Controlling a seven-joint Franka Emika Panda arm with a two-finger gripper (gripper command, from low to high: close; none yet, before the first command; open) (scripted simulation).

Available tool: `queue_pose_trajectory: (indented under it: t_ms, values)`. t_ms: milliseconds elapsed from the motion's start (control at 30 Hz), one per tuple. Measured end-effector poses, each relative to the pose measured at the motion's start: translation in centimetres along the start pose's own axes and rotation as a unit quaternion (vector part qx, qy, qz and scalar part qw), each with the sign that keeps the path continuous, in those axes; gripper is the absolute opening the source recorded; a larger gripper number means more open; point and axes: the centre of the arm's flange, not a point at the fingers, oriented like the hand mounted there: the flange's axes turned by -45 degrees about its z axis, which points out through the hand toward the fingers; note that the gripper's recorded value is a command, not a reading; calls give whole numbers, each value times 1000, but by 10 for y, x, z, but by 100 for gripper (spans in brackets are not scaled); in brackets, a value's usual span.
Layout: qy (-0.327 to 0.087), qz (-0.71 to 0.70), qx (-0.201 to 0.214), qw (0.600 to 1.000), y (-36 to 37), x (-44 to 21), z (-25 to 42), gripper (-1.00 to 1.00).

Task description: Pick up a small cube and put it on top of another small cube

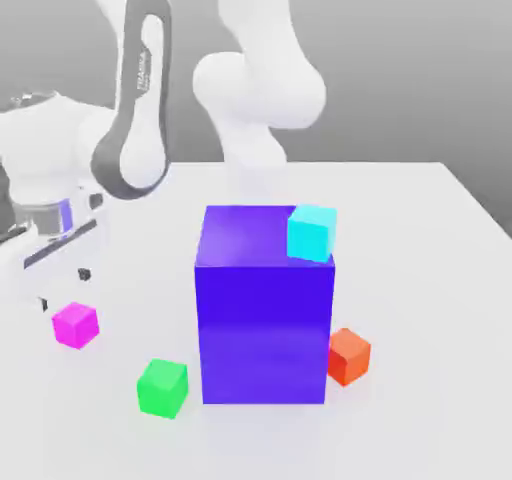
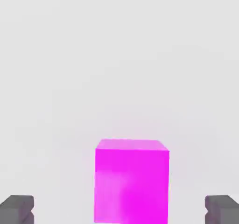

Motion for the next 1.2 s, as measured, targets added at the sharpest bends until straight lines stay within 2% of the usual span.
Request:
queue_pose_trajectory:
  t_ms: [100, 133, 367, 600, 767, 933, 1167, 1200]
  values:
    - [0, 1, -1, 1000, 1, 0, 28, 0]
    - [0, 1, -1, 1000, 2, -1, 35, -100]
    - [1, 1, 0, 1000, 2, -1, 36, -100]
    - [0, -6, 0, 1000, -1, -5, -22, -100]
    - [-3, -162, 2, 987, -36, -96, -50, -100]
    - [-2, -314, 1, 949, -46, -191, -74, -100]
    - [0, -336, 0, 942, -48, -204, -21, -100]
    - [0, -336, 0, 942, -47, -204, -15, 100]
